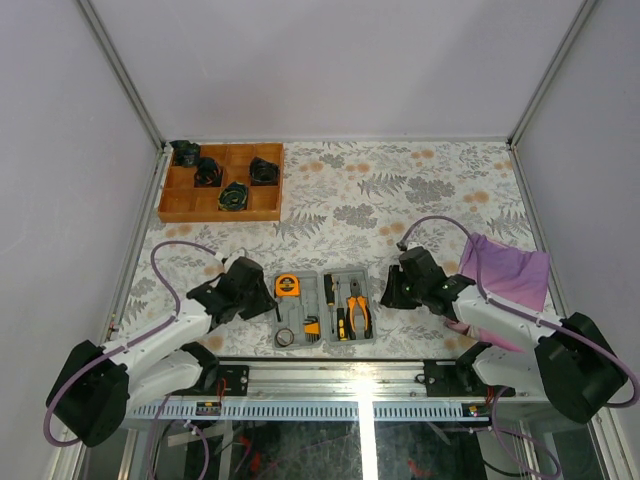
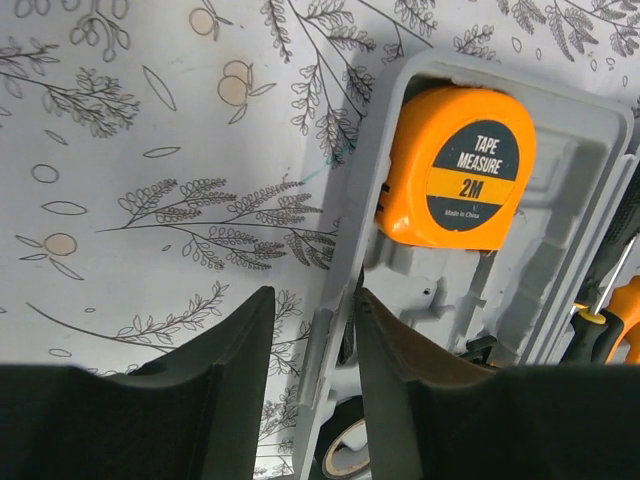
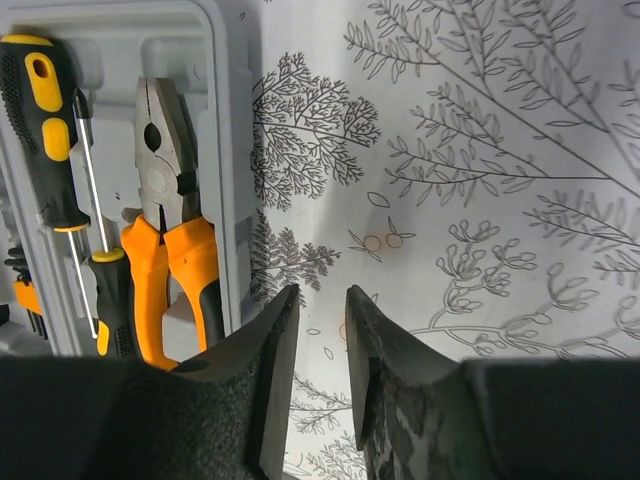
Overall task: Sort the tools into containers
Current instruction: Close the storage box at the center of the board.
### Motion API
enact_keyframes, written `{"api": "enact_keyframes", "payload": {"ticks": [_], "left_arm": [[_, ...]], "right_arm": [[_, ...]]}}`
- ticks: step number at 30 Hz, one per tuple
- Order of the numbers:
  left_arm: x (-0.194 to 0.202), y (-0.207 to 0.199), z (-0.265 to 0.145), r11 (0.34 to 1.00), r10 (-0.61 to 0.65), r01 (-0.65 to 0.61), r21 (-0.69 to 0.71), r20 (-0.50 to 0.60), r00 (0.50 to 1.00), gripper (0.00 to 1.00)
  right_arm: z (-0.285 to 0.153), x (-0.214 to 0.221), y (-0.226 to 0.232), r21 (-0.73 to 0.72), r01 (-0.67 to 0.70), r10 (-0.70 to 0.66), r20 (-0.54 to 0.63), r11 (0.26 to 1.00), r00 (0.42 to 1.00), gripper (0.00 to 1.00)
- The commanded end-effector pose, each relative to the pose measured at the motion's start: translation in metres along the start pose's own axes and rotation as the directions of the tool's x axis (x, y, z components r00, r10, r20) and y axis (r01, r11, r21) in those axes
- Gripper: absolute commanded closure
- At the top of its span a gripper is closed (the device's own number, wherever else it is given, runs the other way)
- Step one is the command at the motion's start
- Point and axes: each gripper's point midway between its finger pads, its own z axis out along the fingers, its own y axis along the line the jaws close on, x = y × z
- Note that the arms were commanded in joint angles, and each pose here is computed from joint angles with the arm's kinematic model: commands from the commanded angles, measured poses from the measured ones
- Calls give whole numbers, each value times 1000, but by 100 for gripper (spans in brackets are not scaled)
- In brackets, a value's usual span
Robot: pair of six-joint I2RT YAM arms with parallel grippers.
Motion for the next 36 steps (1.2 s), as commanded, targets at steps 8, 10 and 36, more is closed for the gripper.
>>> {"api": "enact_keyframes", "payload": {"ticks": [8, 10, 36], "left_arm": [[3, -28, -6, 984, 0, 2, 177, -14, 1000, 84], [3, -32, -8, 980, 0, 4, 199, -17, 1000, 89], [-14, -88, -43, 931, 20, -17, 365, -3, 1000, 100]], "right_arm": [[17, 9, 27, -163, -27, 15, -71, 986, 997, 79], [19, 14, 28, -175, -29, 12, -97, 984, 995, 80], [-7, 4, 59, -376, 29, -29, 6, 926, 1000, 92]]}}
